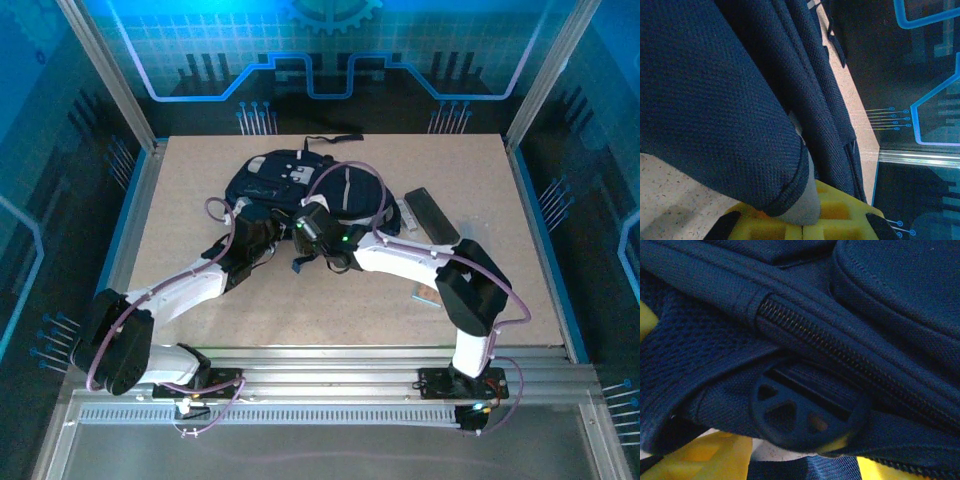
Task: Pack books, pencil case, and school supplies into a backpack
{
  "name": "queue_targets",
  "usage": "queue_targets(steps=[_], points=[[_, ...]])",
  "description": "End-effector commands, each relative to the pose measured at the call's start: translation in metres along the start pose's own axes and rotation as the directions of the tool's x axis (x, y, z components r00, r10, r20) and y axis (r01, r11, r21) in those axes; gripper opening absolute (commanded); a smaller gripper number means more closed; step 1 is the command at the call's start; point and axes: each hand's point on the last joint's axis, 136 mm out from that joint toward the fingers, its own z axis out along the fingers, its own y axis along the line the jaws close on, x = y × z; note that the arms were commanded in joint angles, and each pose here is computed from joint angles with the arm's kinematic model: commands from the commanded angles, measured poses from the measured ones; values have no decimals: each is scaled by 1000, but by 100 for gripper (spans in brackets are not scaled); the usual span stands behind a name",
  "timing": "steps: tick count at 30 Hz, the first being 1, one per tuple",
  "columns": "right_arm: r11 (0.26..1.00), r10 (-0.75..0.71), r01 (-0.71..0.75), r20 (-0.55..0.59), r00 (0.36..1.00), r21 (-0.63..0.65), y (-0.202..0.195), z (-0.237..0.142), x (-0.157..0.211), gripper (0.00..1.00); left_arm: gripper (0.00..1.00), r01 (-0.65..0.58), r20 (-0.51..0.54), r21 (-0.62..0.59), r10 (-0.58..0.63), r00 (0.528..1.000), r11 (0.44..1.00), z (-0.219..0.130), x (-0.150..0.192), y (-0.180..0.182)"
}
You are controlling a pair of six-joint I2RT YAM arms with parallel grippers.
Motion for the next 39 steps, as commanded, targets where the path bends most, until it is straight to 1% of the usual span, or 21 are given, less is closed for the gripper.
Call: queue_targets(steps=[1, 4, 6, 8, 10, 12, 14, 16, 18, 19, 22, 24, 27, 28, 29, 30, 32, 33, 35, 36, 39], points=[[979, -3, 4, -6, 1000, 206, -47, 11, -5, 60, 0, -5, 50, 192, -5, 999, 981, -28, -21, -69], [984, 5, 0, -29, 1000, 180, -51, 6, 0, 63, 0, -18, 67, 181, 5, 998, 983, -29, -25, -67], [991, 39, -34, -40, 998, 131, -53, 3, 3, 66, 0, -20, 70, 175, 8, 998, 984, -29, -26, -66], [996, 74, -71, -47, 996, 53, -49, 6, 6, 68, 0, -21, 65, 172, 10, 998, 985, -27, -26, -65], [996, 90, -88, -52, 995, 26, -46, 10, 5, 68, 0, -21, 54, 174, 12, 998, 985, -25, -24, -66], [997, 70, -69, -45, 997, 15, -39, 15, 1, 68, 0, -18, 44, 179, 11, 999, 984, -24, -22, -69], [996, 58, -54, -52, 997, 67, -40, 19, 2, 67, 0, -14, 36, 183, 7, 999, 983, -24, -21, -70], [981, 78, -65, -65, 995, 180, -55, 18, 3, 67, 0, -16, 40, 184, 9, 999, 983, -26, -22, -71], [972, 90, -78, -43, 995, 223, -62, 19, 3, 65, 0, -13, 42, 192, 5, 999, 981, -28, -23, -72], [967, 94, -88, -17, 995, 240, -66, 22, 1, 61, 0, -9, 39, 196, 2, 999, 981, -28, -22, -72], [944, 137, -139, 28, 990, 299, -76, 28, -4, 44, 0, 3, 20, 201, -8, 1000, 980, -29, -19, -73], [942, 140, -152, 59, 988, 298, -75, 32, -11, 37, 0, 17, 7, 201, -19, 1000, 979, -30, -17, -71], [954, 136, -155, 90, 987, 257, -68, 36, -23, 21, 0, 27, 9, 191, -30, 1000, 981, -31, -16, -64], [962, 129, -148, 96, 987, 231, -64, 36, -26, 14, 0, 26, 12, 184, -29, 1000, 983, -31, -17, -61], [970, 123, -141, 100, 987, 199, -60, 36, -29, 9, 0, 24, 18, 180, -28, 999, 983, -31, -17, -59], [983, 115, -128, 97, 989, 131, -53, 37, -31, 2, 0, 19, 25, 170, -23, 999, 985, -29, -18, -56], [990, 133, -136, 86, 987, 26, -45, 33, -33, 0, 0, 8, 51, 153, -16, 999, 988, -26, -23, -51], [989, 140, -137, 65, 988, -54, -40, 31, -32, 0, 0, 3, 66, 144, -12, 998, 990, -24, -27, -48], [975, 163, -161, 1, 987, -153, -36, 24, -24, 0, 0, -21, 105, 119, 9, 994, 993, -17, -39, -41], [968, 161, -166, -41, 986, -189, -36, 19, -18, 0, 0, -28, 121, 101, 15, 993, 994, -12, -46, -36], [956, 126, -168, -180, 976, -239, -40, 6, 9, 0, 0, -50, 166, 85, 35, 985, 995, 5, -66, -22]])
